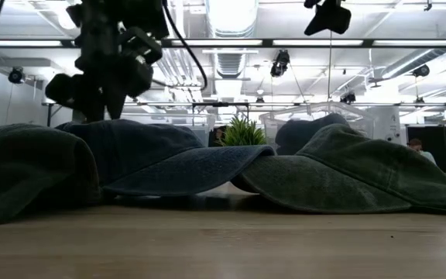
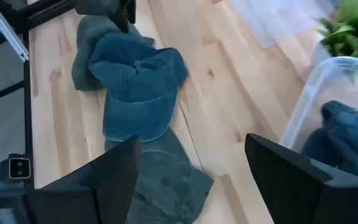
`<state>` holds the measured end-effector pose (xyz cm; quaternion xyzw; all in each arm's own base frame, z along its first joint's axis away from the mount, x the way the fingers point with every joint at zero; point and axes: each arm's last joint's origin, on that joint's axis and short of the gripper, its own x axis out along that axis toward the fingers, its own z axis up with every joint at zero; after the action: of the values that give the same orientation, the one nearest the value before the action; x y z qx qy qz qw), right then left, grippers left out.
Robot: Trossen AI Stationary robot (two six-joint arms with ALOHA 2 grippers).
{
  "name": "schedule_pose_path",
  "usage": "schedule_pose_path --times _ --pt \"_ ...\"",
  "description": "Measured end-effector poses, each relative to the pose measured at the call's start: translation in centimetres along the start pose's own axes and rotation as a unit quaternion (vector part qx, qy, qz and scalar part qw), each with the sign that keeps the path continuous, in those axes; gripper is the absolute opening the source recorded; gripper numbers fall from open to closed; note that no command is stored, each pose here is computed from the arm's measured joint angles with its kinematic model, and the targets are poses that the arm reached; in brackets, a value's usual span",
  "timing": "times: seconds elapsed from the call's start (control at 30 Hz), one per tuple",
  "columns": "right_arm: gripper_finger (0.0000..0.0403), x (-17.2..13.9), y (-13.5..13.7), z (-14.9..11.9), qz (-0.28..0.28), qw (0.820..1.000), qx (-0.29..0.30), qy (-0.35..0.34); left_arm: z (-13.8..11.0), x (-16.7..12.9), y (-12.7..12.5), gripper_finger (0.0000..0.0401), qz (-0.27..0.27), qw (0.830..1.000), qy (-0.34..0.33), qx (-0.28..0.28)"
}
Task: Pick and place caps into container
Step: Put the blue cap into the right transparent container
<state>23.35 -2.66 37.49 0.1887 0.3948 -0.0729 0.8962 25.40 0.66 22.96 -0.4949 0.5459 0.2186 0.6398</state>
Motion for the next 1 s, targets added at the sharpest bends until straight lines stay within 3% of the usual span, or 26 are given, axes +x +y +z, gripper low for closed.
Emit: schedule_pose_path --times 0.27,0.57,0.73,1.0 --pt "0.0288 1.9 1.1 -0.9 0.033 0.999 -0.002 -0.024 -0.2 2.3 1.3 0.0162 0.019 0.998 0.056 -0.013" --pt "0.0288 3.0 1.9 -1.4 0.053 0.998 -0.002 -0.038 -0.1 4.5 2.2 0.0252 -0.049 0.996 0.066 -0.034" --pt "0.0288 3.0 1.9 -1.4 0.054 0.998 -0.002 -0.039 -0.2 5.3 2.9 0.0307 -0.056 0.995 0.070 -0.038" --pt "0.0288 3.0 1.9 -1.3 0.054 0.998 -0.002 -0.039 0.3 4.8 2.1 0.0323 -0.098 0.994 0.045 -0.012"
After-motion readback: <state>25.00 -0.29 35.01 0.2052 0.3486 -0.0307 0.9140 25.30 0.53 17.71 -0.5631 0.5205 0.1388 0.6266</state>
